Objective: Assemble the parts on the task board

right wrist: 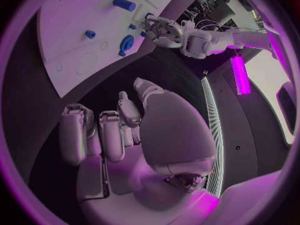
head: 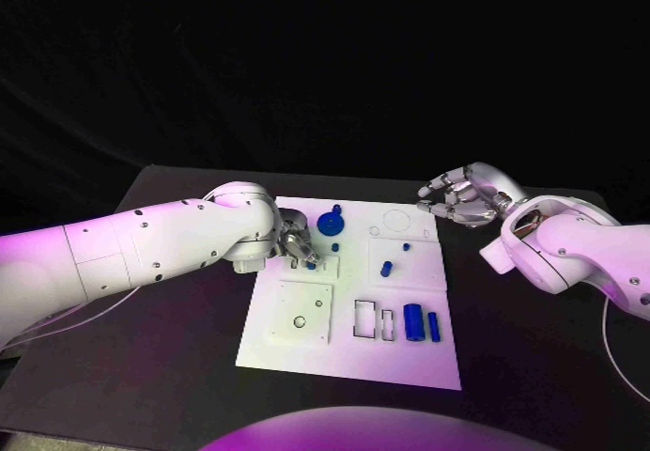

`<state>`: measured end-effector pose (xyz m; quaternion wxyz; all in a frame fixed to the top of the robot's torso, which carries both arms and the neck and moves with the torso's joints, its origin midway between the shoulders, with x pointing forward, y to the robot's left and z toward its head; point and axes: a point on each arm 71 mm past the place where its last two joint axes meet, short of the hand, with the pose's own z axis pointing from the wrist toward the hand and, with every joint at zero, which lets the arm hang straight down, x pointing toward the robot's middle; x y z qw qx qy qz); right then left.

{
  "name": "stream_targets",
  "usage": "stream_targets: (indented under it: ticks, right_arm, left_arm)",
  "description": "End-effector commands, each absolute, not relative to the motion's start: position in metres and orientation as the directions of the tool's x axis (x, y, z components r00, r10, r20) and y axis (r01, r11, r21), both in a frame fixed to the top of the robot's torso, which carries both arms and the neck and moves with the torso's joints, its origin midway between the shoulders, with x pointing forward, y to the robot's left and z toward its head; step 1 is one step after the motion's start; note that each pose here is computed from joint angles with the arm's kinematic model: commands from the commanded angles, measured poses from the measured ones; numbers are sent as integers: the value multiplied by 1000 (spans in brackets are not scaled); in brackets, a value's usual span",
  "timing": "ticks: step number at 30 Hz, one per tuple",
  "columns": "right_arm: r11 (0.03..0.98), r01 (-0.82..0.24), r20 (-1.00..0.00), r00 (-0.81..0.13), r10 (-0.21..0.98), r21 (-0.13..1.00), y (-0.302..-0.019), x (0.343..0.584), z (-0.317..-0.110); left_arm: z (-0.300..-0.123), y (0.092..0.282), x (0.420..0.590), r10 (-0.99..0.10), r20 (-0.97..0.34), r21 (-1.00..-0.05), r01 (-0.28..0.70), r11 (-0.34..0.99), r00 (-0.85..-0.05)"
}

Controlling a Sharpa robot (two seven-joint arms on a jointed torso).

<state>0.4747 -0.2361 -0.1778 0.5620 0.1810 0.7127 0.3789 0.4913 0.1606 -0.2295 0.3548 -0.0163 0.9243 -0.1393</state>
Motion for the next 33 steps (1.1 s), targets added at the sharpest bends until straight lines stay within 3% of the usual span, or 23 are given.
stream_targets:
  ticks: [1,21,33]
  right_arm:
    - [651,-175,-669,-313,674,738,-235,474,-178]
    - [653,-171,-670,-312,674,737,-237,474,-179]
    - [658,-161,-671,-308,674,735,-240,475,-181]
  left_arm:
    - [-232,160,489,-120,-631,-268,70,961,-766]
    - [-227,168,490,-166,-654,-289,41,956,-738]
    - [-203,181,499,-274,-654,-362,-26,932,-706]
